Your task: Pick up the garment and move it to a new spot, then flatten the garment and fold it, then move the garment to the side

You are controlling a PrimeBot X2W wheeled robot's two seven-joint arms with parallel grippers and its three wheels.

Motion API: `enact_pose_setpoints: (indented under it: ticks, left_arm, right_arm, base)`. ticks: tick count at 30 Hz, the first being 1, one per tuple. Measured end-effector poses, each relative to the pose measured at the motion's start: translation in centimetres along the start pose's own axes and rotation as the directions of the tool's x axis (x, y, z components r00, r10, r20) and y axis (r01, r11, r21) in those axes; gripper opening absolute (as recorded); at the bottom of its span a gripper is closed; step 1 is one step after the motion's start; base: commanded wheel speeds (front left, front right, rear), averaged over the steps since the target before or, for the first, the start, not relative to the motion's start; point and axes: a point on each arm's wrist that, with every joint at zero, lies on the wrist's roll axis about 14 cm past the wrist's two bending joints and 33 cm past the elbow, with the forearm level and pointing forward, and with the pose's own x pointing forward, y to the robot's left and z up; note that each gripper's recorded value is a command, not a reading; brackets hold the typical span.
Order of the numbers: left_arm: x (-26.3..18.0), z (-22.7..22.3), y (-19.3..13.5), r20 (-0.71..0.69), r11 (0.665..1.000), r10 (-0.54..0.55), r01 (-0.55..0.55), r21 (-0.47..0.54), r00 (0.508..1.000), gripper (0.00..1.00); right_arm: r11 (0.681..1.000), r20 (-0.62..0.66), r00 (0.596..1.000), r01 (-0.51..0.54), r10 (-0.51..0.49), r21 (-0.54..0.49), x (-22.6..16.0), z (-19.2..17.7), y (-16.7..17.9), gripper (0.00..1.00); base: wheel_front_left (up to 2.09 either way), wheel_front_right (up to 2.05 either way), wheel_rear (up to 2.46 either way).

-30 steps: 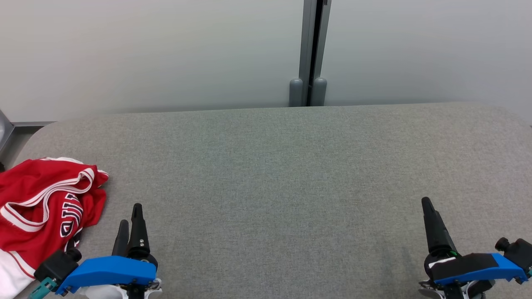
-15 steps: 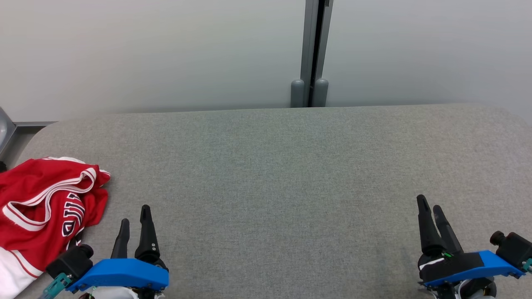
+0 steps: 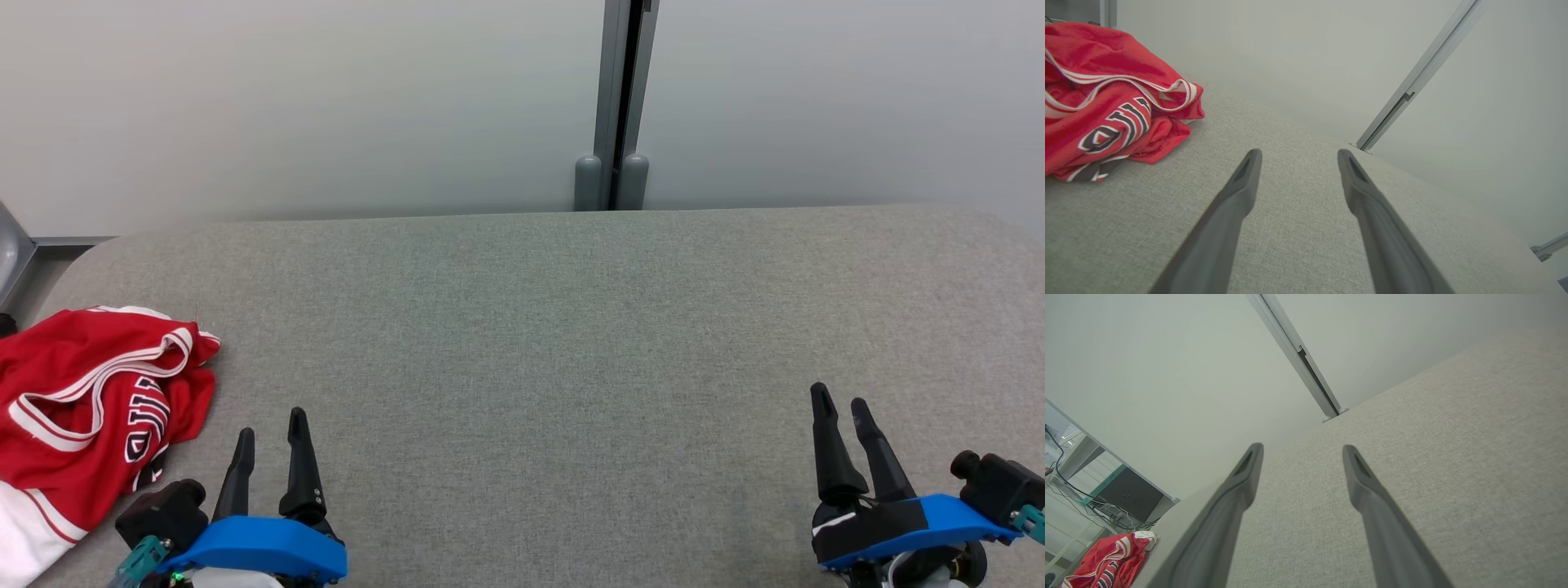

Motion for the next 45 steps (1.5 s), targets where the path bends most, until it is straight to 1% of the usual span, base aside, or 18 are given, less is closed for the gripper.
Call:
enact_pose_setpoints:
  ticks: [8,10,17,28,39,45]
  left_arm:
    - [-0.1,-0.1,-0.3,0.006,0.996,-0.013,0.012,0.092,1.000,1.00]
    - [-0.1,-0.3,-0.4,0.007,0.992,-0.018,0.017,0.128,1.000,1.00]
    - [-0.3,-0.4,-0.7,0.012,0.979,-0.037,0.034,0.203,0.999,1.00]
    - [-0.4,-0.2,-0.6,0.030,0.956,-0.045,0.035,0.291,0.999,1.00]
    - [-0.6,-0.7,-0.5,0.020,0.930,-0.061,0.049,0.364,0.998,1.00]
    - [-0.7,-0.9,-0.4,0.020,0.913,-0.063,0.050,0.405,0.998,1.00]
  right_arm:
    - [0.997,-0.002,1.000,-0.015,0.015,-0.082,0.1,-0.2,0.2,1.00]
    - [0.994,0.000,1.000,-0.021,0.021,-0.111,0.2,-0.2,0.3,1.00]
    - [0.984,-0.006,0.999,-0.034,0.034,-0.172,0.3,-0.5,0.5,1.00]
    - [0.961,-0.013,0.999,-0.038,0.036,-0.275,0.2,-0.8,0.2,1.00]
    - [0.939,-0.023,0.999,-0.052,0.047,-0.340,0.4,-1.1,0.2,1.00]
    - [0.922,-0.027,0.998,-0.064,0.058,-0.382,0.6,-1.2,0.4,1.00]
  base:
    - [0.00,0.00,0.00]
    - [0.00,0.00,0.00]
    - [0.00,0.00,0.00]
    - [0.00,0.00,0.00]
    - [0.00,0.00,0.00]
    - [0.00,0.00,0.00]
